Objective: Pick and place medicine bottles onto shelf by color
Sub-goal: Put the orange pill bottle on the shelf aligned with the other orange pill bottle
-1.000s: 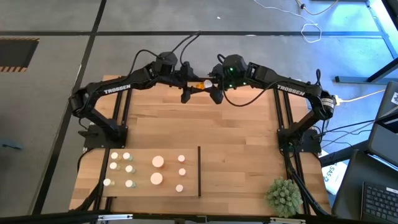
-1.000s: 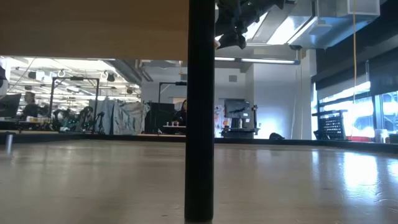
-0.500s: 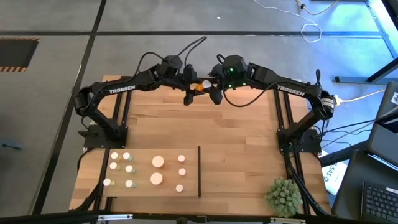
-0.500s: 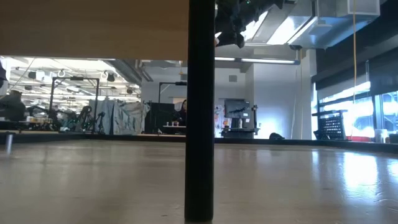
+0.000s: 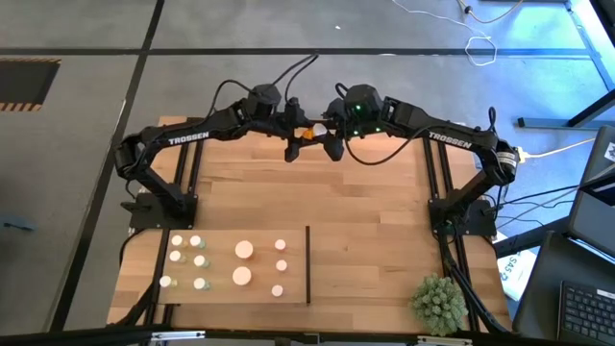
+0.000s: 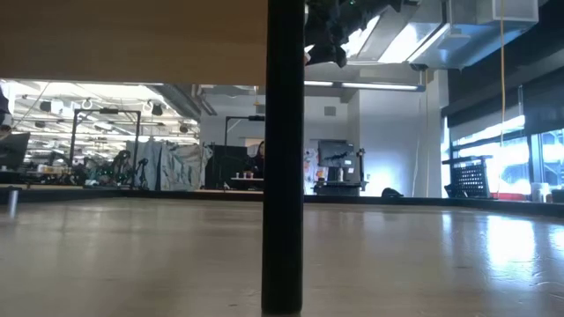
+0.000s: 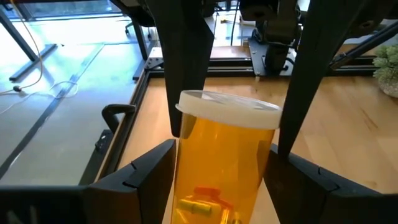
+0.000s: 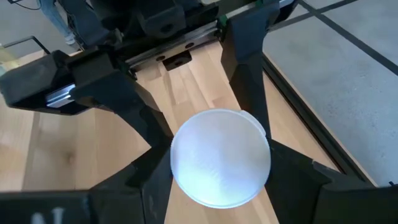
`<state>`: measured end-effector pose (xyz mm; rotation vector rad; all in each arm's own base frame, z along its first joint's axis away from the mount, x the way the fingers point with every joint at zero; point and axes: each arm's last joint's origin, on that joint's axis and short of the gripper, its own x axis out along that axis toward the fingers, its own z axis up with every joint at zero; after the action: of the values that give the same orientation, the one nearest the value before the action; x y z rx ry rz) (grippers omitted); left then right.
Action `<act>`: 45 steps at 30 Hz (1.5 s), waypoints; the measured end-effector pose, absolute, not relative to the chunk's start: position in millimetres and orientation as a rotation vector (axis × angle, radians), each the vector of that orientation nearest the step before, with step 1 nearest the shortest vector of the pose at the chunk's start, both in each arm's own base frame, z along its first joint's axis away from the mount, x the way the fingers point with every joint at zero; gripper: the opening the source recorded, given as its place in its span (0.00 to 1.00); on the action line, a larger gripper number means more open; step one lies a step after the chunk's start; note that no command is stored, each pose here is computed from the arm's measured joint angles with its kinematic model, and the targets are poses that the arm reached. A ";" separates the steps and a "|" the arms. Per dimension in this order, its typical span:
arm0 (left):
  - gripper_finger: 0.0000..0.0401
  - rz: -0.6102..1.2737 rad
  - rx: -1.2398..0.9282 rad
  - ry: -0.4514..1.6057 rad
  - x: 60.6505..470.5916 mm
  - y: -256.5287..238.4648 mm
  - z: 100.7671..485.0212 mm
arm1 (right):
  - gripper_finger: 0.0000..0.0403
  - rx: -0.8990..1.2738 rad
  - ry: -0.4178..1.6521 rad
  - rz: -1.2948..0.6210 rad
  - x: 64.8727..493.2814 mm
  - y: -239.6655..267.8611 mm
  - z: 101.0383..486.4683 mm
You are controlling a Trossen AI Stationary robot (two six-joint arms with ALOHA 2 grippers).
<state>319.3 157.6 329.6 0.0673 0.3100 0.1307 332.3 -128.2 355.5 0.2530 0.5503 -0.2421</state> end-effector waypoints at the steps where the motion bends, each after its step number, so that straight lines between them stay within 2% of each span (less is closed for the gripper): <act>1: 0.56 0.131 0.067 0.310 319.4 157.5 329.6 | 0.53 0.253 0.551 -0.243 332.3 -128.2 355.5; 5: 0.55 0.132 0.067 0.308 319.4 157.6 329.8 | 0.53 0.253 0.551 -0.244 332.2 -128.4 355.5; 12: 0.43 0.129 0.071 0.306 319.4 157.5 330.1 | 0.53 0.256 0.551 -0.244 332.2 -128.3 355.4; 16: 0.39 0.128 0.072 0.305 319.8 156.8 330.1 | 0.53 0.253 0.551 -0.243 332.2 -128.3 355.5; 34: 0.38 0.128 0.067 0.301 319.8 155.5 331.3 | 0.57 0.326 0.525 -0.271 333.3 -129.2 356.1; 45: 0.38 0.124 0.070 0.301 320.0 155.2 331.2 | 0.57 0.274 0.534 -0.251 333.2 -128.9 355.8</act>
<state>320.0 155.2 331.2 0.0703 0.3011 0.1242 333.2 -128.9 355.8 0.2738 0.5344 -0.2508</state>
